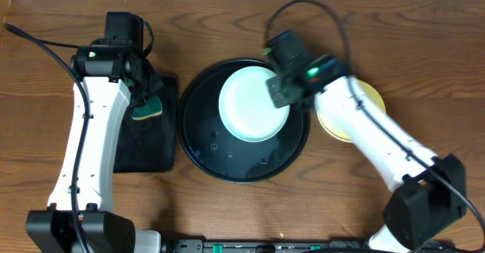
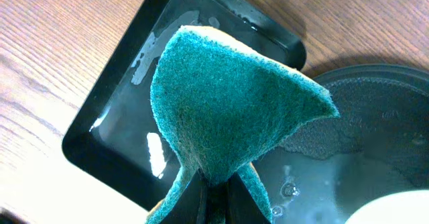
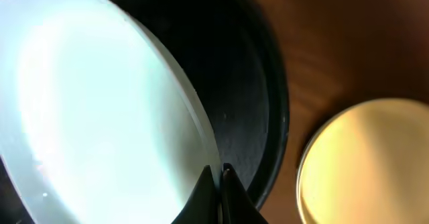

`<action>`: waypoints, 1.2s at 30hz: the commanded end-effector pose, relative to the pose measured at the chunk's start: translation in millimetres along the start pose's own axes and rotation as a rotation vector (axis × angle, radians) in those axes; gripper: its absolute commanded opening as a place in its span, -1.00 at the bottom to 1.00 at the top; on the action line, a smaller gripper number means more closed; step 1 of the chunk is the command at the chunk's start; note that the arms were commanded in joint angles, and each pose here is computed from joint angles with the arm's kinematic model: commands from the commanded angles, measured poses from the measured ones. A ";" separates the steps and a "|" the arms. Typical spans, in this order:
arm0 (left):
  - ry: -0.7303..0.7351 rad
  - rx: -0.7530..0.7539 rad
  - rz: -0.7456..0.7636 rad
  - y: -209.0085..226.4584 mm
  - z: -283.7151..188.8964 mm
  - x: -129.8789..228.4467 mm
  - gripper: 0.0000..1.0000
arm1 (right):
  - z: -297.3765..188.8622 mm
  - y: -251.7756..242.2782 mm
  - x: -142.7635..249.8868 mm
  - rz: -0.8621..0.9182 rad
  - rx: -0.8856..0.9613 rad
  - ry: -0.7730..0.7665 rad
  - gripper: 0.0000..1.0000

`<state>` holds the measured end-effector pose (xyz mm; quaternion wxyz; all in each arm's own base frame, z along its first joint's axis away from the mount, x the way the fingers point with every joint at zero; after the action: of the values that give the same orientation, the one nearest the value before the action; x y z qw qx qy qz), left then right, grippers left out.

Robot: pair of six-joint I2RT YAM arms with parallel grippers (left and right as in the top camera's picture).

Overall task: Clean dirty plates on tray and stack at the side
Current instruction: 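Lift the pale green plate with right gripper and stack it on the yellow plate, then release the plate and withdraw the right gripper to the right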

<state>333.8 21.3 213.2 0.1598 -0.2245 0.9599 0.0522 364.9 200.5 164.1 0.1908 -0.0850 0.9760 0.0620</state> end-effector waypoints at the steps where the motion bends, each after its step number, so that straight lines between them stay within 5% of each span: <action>1: -0.002 -0.023 0.012 5.3 -1.0 0.3 -0.85 | -27.6 -8.2 -6.2 0.047 -0.213 0.010 -0.97; 9: 0.014 -0.030 0.023 7.0 -1.1 3.9 -0.85 | -39.5 -118.0 -2.2 0.287 -0.141 0.044 -0.97; 18: 0.015 -0.030 0.026 7.0 -1.1 3.9 -0.85 | -7.2 -214.8 53.9 0.562 0.041 0.129 -0.97; 31: 0.015 -0.030 0.027 7.0 -1.1 4.0 -0.85 | 19.2 -253.7 79.7 0.701 0.075 0.089 -0.92; 36: 0.016 -0.030 0.038 7.2 -1.1 4.3 -0.84 | 19.2 -253.5 79.8 0.701 0.075 0.090 -0.58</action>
<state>328.3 21.4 211.6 0.1473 -0.2194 0.9628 0.0560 347.6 -55.3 88.9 0.1109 0.2570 0.9565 0.0819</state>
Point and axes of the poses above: each gripper's point midway between its finger pads, its own z axis out along the fingers, its own y axis along the line the jaws close on, x = y × z, the point moved 2 cm from there along -z, back along the fingers, and after that the axes turned 8 degrees about z, right-handed, at the moved point
